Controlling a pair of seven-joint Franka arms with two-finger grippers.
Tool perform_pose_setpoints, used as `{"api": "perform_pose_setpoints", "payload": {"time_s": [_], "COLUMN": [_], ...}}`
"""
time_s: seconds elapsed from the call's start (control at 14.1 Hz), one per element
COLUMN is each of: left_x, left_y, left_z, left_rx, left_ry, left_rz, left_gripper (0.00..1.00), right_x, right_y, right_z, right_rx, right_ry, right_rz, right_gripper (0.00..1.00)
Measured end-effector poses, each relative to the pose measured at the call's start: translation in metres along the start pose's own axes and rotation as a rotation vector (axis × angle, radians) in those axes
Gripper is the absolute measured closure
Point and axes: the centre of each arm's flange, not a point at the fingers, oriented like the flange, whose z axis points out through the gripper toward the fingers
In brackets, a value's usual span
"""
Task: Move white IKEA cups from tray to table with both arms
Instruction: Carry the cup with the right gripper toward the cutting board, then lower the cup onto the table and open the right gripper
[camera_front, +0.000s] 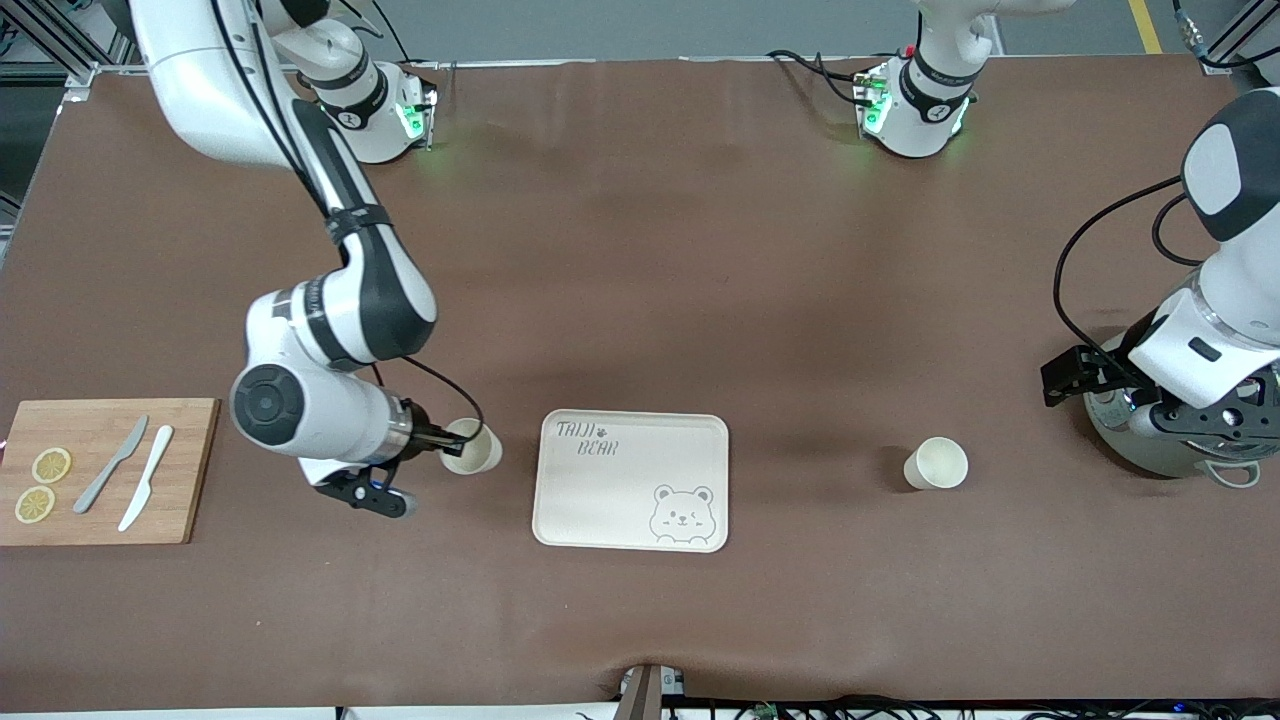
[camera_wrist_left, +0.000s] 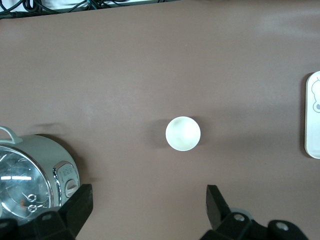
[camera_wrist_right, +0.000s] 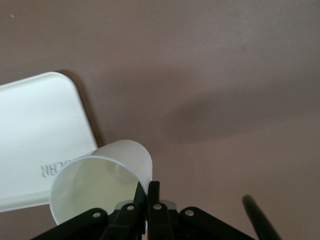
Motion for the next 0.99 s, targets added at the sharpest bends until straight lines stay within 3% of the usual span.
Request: {"api": "perform_pose_setpoints", "payload": {"time_s": [0.28,0.64,0.99], "left_x": [0.0,0.001,0.0], "left_y": [-0.002,0.0,0.01], "left_z": [-0.004,-0.009,-0.009], "left_rx": [0.001,0.0,-0.003], "left_ry": [0.004,0.006,0.002], "left_rz": [-0.003,-0.001,0.012], "left_gripper": [0.0,0.0,0.0], "right_x": [0.001,-0.006,-0.003], "right_y": [0.064,0.106,0.173], "right_z": [-0.016,-0.019,-0.003], "right_rx": [-0.002,-0.069,-0.064], "right_ry": [-0.017,-0.022,-0.008], "right_rz": [-0.075,-0.166,-0.26], "right_gripper": [0.97,0.97,0.97]}}
